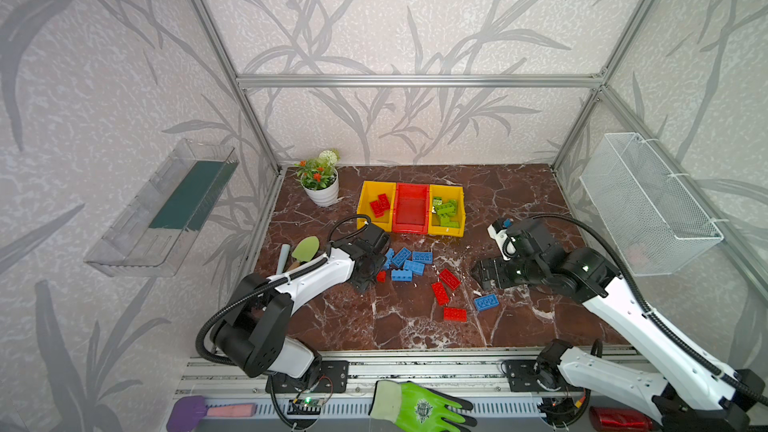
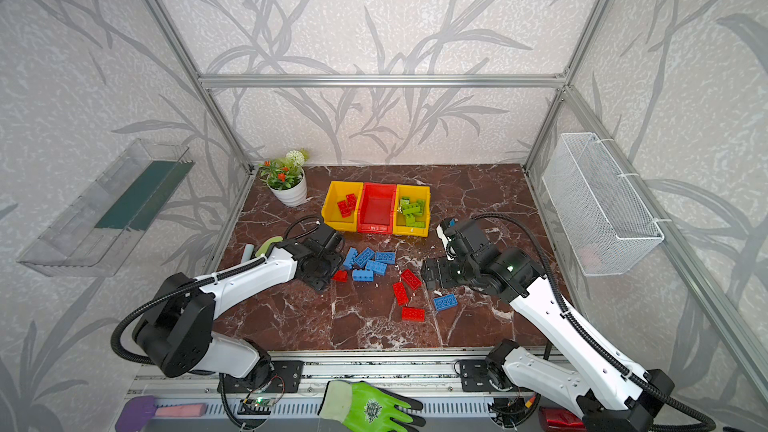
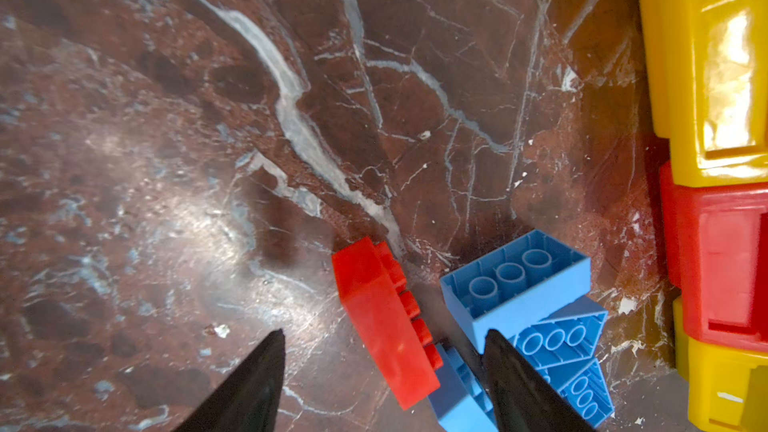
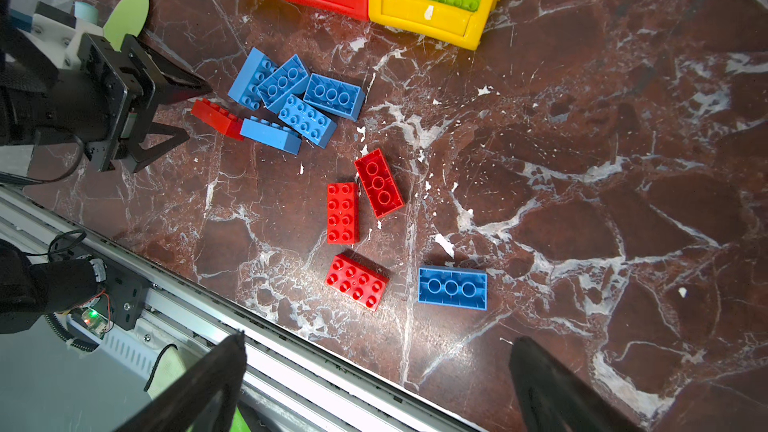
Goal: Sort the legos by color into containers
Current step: 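Lower the left gripper to a red brick beside the blue bricks and grasp it, then lift the red brick from the pile with the left gripper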
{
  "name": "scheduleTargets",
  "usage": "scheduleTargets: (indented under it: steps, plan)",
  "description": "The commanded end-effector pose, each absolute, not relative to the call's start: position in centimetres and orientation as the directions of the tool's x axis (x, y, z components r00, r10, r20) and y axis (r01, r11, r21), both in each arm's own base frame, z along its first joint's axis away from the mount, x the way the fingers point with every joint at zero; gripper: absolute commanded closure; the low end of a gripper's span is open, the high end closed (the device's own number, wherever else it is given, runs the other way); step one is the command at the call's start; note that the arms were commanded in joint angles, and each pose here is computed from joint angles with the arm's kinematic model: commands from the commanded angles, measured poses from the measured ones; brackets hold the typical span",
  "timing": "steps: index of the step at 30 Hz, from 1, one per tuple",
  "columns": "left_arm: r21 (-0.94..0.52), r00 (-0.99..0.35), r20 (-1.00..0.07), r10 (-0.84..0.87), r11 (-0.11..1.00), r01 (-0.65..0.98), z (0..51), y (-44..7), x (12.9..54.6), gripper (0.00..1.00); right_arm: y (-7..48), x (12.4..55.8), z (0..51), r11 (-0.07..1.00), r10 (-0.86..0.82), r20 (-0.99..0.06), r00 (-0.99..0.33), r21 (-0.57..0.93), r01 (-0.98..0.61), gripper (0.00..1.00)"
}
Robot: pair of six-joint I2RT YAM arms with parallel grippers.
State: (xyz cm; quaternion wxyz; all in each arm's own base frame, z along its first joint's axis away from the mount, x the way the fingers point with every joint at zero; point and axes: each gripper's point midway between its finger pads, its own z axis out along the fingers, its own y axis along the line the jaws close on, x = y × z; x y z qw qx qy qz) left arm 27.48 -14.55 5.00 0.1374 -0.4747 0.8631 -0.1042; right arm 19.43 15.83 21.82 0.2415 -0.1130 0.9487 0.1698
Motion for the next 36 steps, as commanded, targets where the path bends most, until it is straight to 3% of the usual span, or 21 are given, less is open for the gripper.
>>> scheduleTargets:
  steps: [1, 7, 13, 21, 26, 36]
  plan:
    - [-0.313, -0.492, -0.101, -0.865, 0.497, -0.809, 4.6, -15.6, 28.1, 0.25, 15.1, 19.0, 21.6, 0.928, -0.125, -0.491, -0.862, 0.25, -0.277, 0.01]
    - [-0.267, -0.501, -0.08, -0.862, 0.503, -0.822, 3.0, -15.8, 27.8, 0.35, 14.9, 19.1, 21.8, 0.931, -0.129, -0.498, -0.858, 0.236, -0.277, 0.01]
    - [-0.23, -0.496, -0.09, -0.864, 0.503, -0.834, 2.8, -15.1, 27.0, 0.5, 14.9, 19.4, 21.6, 0.934, -0.134, -0.498, -0.857, 0.225, -0.277, 0.01]
    - [-0.223, -0.483, -0.122, -0.867, 0.498, -0.838, 3.9, -13.9, 26.2, 0.46, 15.5, 20.2, 21.3, 0.934, -0.143, -0.498, -0.855, 0.219, -0.284, 0.01]
    - [-0.226, -0.474, -0.156, -0.866, 0.499, -0.837, 4.9, -12.9, 26.0, 0.35, 15.8, 20.8, 21.2, 0.934, -0.153, -0.501, -0.852, 0.209, -0.29, 0.01]
    - [-0.226, -0.501, -0.147, -0.853, 0.522, -0.822, 4.5, -12.8, 26.6, 0.35, 16.2, 21.1, 20.9, 0.934, -0.148, -0.491, -0.859, 0.216, -0.285, 0.01]
